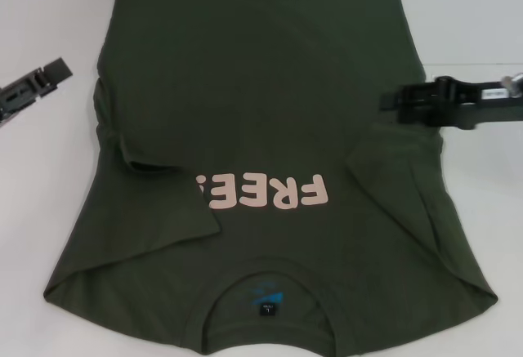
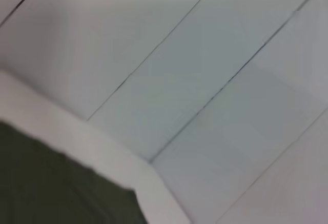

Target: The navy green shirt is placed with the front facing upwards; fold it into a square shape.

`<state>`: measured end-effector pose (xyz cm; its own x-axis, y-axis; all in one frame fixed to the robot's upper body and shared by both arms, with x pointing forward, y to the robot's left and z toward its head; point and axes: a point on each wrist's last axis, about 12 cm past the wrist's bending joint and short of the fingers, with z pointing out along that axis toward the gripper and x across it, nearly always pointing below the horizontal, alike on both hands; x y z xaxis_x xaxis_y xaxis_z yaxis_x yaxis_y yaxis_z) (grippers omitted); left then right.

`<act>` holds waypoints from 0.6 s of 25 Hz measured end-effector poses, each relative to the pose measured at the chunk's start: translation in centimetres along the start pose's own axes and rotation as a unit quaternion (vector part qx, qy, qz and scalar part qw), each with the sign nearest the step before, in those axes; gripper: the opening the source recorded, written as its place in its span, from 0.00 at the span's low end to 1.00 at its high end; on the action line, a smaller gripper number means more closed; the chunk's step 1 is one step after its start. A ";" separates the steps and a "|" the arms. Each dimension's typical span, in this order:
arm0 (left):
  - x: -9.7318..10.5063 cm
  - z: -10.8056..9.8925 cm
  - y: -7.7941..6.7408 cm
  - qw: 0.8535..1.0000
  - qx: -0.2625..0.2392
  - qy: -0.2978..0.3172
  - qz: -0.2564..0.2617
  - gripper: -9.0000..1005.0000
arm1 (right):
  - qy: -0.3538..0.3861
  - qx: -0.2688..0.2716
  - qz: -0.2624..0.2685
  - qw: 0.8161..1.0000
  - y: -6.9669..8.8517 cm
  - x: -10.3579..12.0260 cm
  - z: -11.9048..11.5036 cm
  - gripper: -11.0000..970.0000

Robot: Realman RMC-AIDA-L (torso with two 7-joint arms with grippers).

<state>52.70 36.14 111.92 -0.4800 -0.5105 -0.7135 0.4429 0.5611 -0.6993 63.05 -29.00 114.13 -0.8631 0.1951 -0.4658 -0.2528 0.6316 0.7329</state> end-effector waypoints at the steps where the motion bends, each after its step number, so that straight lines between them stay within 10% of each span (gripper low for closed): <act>1: 0.1 -0.3 0.1 1.000 -0.006 0.012 -0.019 0.65 | -0.003 0.003 0.002 1.000 -0.4 0.1 -0.6 0.38; 9: 1.0 -3.9 0.8 0.976 -0.092 0.136 -0.146 0.64 | -0.015 0.007 0.010 1.000 -1.8 0.3 -4.3 0.76; 15: 1.8 -5.9 1.4 0.955 -0.143 0.168 -0.200 0.63 | -0.017 0.011 0.011 1.000 -2.0 0.3 -4.8 0.85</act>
<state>47.94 39.82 109.93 -0.8045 -0.5098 -0.3047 -0.0280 0.5450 -0.8380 61.18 -33.82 114.87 -0.8527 0.2342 -0.4670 -0.2239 0.6438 0.7317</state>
